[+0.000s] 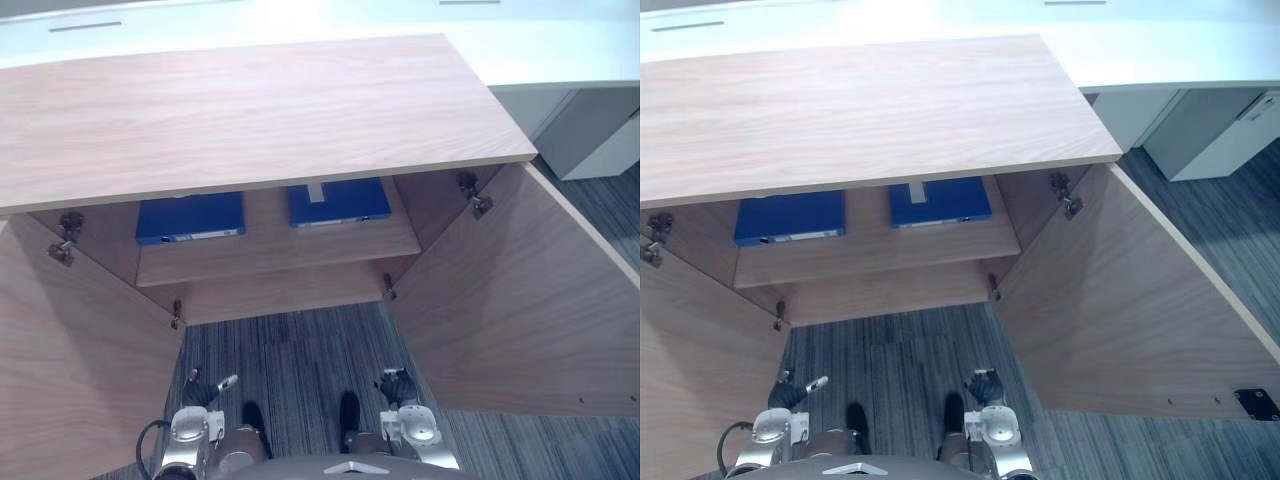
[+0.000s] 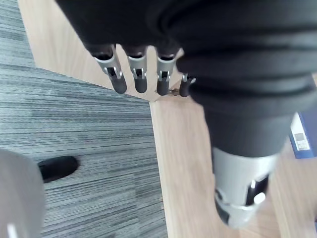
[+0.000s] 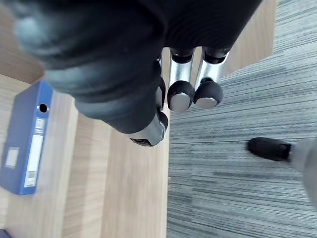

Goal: Walk over to the cabinet, pick up the folder, carry it to the office cabinet, place the folder inside the office cabinet, then close the office cabinet door

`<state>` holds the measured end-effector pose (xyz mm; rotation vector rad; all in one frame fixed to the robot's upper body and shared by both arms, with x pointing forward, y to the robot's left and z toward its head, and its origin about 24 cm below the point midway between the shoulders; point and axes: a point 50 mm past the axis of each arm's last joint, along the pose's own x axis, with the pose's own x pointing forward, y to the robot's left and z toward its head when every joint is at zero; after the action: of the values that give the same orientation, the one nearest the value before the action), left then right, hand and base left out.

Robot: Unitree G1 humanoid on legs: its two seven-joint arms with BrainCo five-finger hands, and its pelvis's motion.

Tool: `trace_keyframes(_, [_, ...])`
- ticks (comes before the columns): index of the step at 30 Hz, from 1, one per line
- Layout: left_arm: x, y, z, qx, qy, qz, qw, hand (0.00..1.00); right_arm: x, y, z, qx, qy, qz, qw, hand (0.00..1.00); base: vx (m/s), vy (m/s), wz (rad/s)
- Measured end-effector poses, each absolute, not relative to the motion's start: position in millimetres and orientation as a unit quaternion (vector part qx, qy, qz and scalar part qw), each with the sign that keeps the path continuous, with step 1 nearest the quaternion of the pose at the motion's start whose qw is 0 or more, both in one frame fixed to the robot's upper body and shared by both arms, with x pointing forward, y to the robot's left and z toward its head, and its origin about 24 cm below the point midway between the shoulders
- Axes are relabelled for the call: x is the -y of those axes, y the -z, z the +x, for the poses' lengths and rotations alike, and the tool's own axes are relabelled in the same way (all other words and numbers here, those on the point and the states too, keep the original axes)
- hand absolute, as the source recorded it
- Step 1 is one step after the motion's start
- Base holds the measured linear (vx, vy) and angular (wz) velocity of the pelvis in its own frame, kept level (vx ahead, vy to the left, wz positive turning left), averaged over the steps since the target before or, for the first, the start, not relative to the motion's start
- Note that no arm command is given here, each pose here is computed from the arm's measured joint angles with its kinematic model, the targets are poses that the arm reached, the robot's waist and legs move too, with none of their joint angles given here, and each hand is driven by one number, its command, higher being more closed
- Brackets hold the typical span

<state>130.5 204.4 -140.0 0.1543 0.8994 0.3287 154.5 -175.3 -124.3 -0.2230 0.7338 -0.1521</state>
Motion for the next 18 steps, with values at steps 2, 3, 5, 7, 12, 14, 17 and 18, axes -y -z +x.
trace_keyframes(2, [-205, 147, 117, -0.458, -0.16, 0.073, 0.872, 0.0, 180, 131, 148, -0.385, 0.085, -0.109, 0.913, 0.0, -0.13, 0.046, -0.24])
trace_keyframes(3, [-204, 148, 114, -0.463, -0.161, 0.068, 0.869, 0.0, 181, 133, 145, -0.392, 0.088, -0.109, 0.909, 0.0, -0.12, 0.043, -0.22])
trace_keyframes(5, [-205, 150, 110, -0.472, -0.157, 0.069, 0.865, 0.0, 185, 141, 133, -0.423, 0.099, -0.105, 0.894, 0.0, -0.08, 0.026, -0.16])
trace_keyframes(7, [-204, 151, 108, -0.478, -0.155, 0.069, 0.862, 0.0, 187, 144, 124, -0.438, 0.108, -0.098, 0.887, 0.0, -0.02, 0.007, -0.22])
trace_keyframes(12, [-199, 156, 100, -0.498, -0.149, 0.065, 0.852, 0.0, 192, 147, 118, -0.456, 0.138, -0.072, 0.876, 0.0, -0.01, 0.012, -0.05])
trace_keyframes(14, [-199, 156, 100, -0.498, -0.148, 0.065, 0.852, 0.0, 194, 149, 116, -0.461, 0.147, -0.065, 0.873, 0.0, 0.0, 0.007, 0.02])
trace_keyframes(17, [-199, 157, 98, -0.503, -0.148, 0.065, 0.849, 0.0, 196, 152, 110, -0.473, 0.17, -0.04, 0.863, 0.0, 0.04, 0.001, -0.05])
trace_keyframes(18, [-199, 157, 98, -0.504, -0.148, 0.065, 0.848, 0.0, 196, 152, 110, -0.473, 0.176, -0.035, 0.862, 0.0, 0.04, -0.002, -0.09])
